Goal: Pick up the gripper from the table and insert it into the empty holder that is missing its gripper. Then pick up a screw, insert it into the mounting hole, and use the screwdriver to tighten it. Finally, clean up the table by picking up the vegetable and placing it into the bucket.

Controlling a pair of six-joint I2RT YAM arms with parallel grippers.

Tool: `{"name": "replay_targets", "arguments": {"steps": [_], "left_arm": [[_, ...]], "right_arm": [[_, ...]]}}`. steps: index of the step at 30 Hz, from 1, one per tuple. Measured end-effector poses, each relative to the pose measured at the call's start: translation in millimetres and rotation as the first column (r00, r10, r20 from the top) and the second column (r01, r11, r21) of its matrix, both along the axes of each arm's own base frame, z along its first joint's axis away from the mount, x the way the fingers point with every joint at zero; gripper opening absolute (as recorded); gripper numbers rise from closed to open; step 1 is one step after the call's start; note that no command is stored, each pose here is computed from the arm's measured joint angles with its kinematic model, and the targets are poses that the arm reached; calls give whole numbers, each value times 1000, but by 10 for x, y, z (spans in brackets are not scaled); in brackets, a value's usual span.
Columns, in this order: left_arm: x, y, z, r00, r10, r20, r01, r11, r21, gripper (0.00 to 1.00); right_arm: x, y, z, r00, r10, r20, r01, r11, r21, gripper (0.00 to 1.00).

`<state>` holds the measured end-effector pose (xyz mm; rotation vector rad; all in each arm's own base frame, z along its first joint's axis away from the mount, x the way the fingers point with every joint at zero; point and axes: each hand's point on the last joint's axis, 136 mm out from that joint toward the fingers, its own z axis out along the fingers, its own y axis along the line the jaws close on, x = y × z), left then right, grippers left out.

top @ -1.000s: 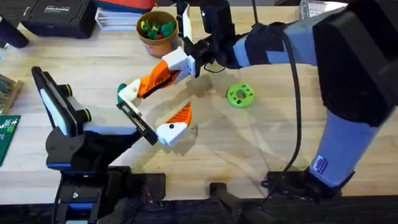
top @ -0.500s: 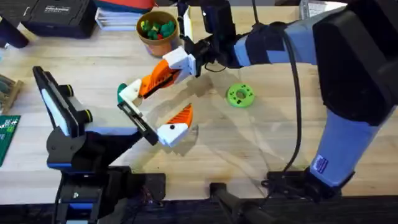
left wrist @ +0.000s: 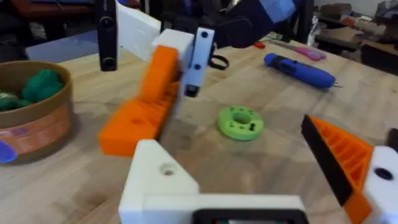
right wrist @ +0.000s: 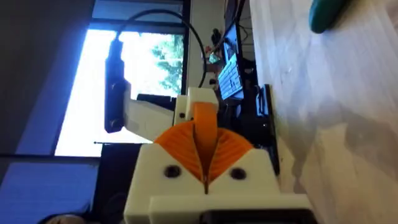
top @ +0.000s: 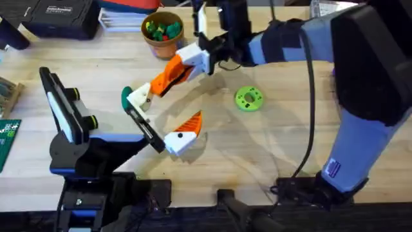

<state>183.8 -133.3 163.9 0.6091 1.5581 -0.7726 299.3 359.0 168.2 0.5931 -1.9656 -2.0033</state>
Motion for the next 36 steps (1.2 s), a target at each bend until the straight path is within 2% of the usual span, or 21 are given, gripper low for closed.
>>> {"name": "replay_targets", "arguments": {"steps": [6, 12, 15, 17, 21, 24, 26, 29, 31, 36], "left_arm": [[-230, -185, -1, 987, -162, -7, 162, 987, -10, 986], [-288, -218, 2, 980, -200, -7, 200, 980, -13, 986], [-295, -222, 3, 979, -205, -7, 205, 979, -13, 986], [-297, -222, 3, 979, -206, -7, 206, 979, -13, 986], [-300, -224, 3, 978, -208, -6, 208, 978, -13, 985], [-300, -224, 3, 978, -208, -7, 208, 978, -13, 985], [-300, -224, 3, 978, -208, -7, 208, 978, -13, 985], [-300, -224, 3, 978, -208, -7, 208, 978, -13, 985], [-300, -224, 3, 978, -208, -7, 208, 978, -13, 985], [-301, -225, 3, 978, -208, -7, 208, 978, -13, 985]], "right_arm": [[340, -293, 11, 995, -96, 15, 96, 995, 7, 8], [327, -242, -2, 993, -101, 55, 100, 995, 20, 8], [516, -264, -61, 976, -193, 101, 193, 981, 5, 8], [722, -333, -115, 949, -282, 138, 286, 958, -11, 8], [1167, -574, -221, 862, -454, 224, 473, 881, -35, 8], [1394, -758, -287, 801, -533, 273, 566, 823, -55, 8], [1468, -868, -311, 772, -564, 293, 609, 789, -87, 8], [1480, -1056, -241, 737, -587, 334, 656, 741, -146, 8], [1408, -1187, -134, 719, -583, 378, 676, 713, -186, 8], [1016, -1484, 253, 684, -499, 532, 687, 685, -240, 8]]}}
